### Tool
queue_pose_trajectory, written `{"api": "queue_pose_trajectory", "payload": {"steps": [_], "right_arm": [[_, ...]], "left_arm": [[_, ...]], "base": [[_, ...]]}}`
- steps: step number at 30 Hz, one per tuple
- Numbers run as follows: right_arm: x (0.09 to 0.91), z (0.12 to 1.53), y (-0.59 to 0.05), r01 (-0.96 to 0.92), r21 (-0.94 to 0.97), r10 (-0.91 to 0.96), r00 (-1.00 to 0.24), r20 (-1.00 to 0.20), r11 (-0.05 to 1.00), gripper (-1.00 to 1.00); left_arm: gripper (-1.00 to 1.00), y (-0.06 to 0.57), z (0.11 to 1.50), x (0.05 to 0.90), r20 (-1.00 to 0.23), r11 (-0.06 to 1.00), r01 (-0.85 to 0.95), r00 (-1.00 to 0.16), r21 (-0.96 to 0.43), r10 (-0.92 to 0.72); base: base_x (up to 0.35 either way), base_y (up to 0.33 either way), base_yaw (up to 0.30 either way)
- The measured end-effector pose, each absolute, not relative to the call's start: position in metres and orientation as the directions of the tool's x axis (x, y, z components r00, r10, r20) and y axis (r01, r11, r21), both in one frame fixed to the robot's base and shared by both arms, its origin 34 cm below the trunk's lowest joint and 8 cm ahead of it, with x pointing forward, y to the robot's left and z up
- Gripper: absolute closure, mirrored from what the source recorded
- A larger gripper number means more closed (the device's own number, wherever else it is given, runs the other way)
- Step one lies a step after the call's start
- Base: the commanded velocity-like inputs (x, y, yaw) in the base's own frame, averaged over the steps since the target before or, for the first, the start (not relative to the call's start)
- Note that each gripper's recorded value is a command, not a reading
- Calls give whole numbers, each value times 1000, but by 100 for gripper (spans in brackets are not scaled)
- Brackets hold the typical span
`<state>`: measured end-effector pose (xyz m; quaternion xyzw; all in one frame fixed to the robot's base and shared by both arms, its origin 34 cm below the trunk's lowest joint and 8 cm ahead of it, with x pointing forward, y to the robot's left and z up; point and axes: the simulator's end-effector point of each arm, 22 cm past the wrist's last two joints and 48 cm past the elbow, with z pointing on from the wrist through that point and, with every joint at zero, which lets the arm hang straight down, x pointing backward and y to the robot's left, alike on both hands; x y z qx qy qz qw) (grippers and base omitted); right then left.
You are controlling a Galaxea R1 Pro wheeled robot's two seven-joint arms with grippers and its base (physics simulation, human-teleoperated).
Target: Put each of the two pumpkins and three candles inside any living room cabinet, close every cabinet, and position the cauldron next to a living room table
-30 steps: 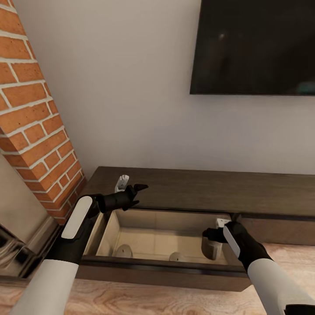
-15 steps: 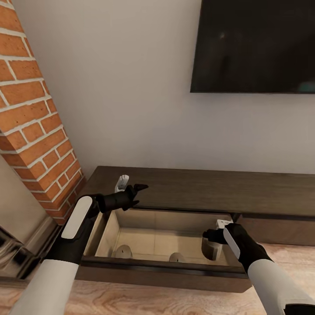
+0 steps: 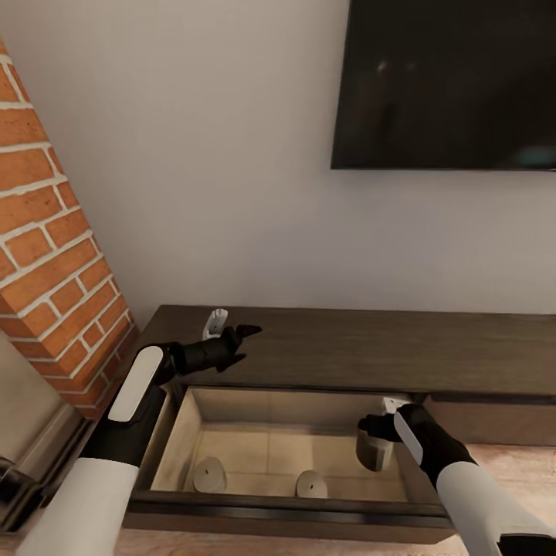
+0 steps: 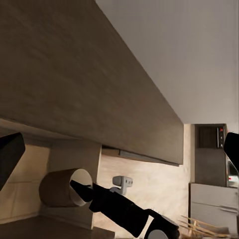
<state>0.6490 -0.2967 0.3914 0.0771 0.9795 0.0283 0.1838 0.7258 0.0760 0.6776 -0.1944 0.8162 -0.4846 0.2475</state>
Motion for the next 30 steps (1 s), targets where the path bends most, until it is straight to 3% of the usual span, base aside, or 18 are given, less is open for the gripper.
{"api": "queue_pose_trajectory", "payload": {"steps": [8, 30], "right_arm": [[631, 373, -277, 143, 102, 169, -930, -325, 985, 100], [633, 329, -285, 104, 47, 114, -899, -423, 993, 100]], "left_arm": [[-100, 76, 682, 725, -221, 453, -71, -801, -888, -557], [-100, 77, 641, 716, -221, 454, -71, -800, -888, -557]], "base": [[1, 0, -99], [0, 0, 0]]}}
